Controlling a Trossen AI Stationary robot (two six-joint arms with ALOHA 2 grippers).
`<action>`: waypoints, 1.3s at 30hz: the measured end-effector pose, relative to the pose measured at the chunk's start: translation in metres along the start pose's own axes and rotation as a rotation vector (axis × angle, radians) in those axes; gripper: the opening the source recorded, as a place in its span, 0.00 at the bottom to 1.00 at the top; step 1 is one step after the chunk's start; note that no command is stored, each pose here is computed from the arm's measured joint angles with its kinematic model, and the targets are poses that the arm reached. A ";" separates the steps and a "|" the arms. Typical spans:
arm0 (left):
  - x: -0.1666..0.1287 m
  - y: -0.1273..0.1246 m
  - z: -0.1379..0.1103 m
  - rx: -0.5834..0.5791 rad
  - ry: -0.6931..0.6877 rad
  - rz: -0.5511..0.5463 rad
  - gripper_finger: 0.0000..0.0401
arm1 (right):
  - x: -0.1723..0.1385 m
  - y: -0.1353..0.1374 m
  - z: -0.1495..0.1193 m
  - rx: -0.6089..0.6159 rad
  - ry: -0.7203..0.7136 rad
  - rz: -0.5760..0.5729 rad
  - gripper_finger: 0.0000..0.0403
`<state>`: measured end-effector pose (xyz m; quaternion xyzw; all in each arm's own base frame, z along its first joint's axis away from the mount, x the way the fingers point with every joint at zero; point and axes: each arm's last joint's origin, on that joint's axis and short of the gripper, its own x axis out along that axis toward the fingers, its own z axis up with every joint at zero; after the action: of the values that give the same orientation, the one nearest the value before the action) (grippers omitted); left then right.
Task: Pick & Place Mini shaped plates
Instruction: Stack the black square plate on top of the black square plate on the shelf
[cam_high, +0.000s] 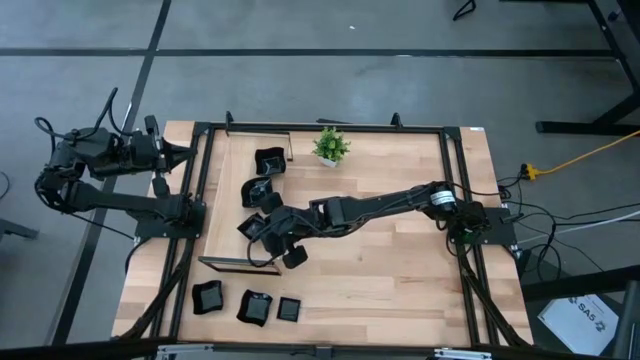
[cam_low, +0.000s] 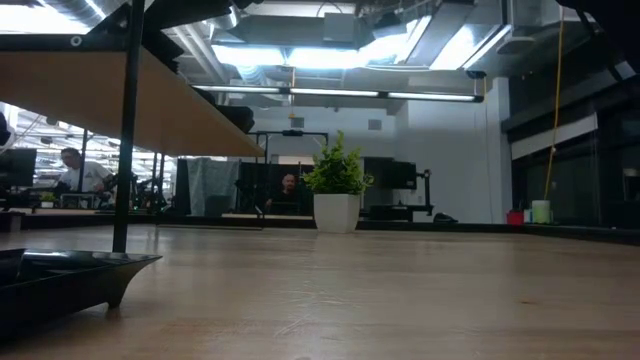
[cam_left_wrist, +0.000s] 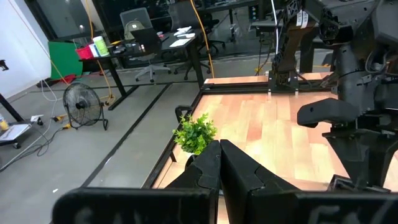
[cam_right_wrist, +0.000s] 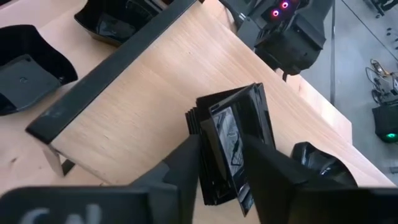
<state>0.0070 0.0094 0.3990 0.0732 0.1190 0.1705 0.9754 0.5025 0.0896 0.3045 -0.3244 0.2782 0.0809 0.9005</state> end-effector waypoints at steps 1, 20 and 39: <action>0.000 0.000 0.000 0.000 0.000 0.000 0.01 | 0.000 0.000 0.000 0.000 0.000 0.000 0.33; 0.000 0.000 0.000 0.000 0.000 0.000 0.01 | 0.000 -0.001 0.004 0.026 -0.054 0.009 0.12; 0.000 0.000 0.000 0.000 0.000 0.000 0.01 | 0.000 -0.001 0.006 0.071 -0.104 0.051 0.05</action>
<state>0.0070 0.0094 0.3991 0.0732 0.1190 0.1706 0.9754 0.5058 0.0930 0.3088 -0.2804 0.2418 0.1105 0.9224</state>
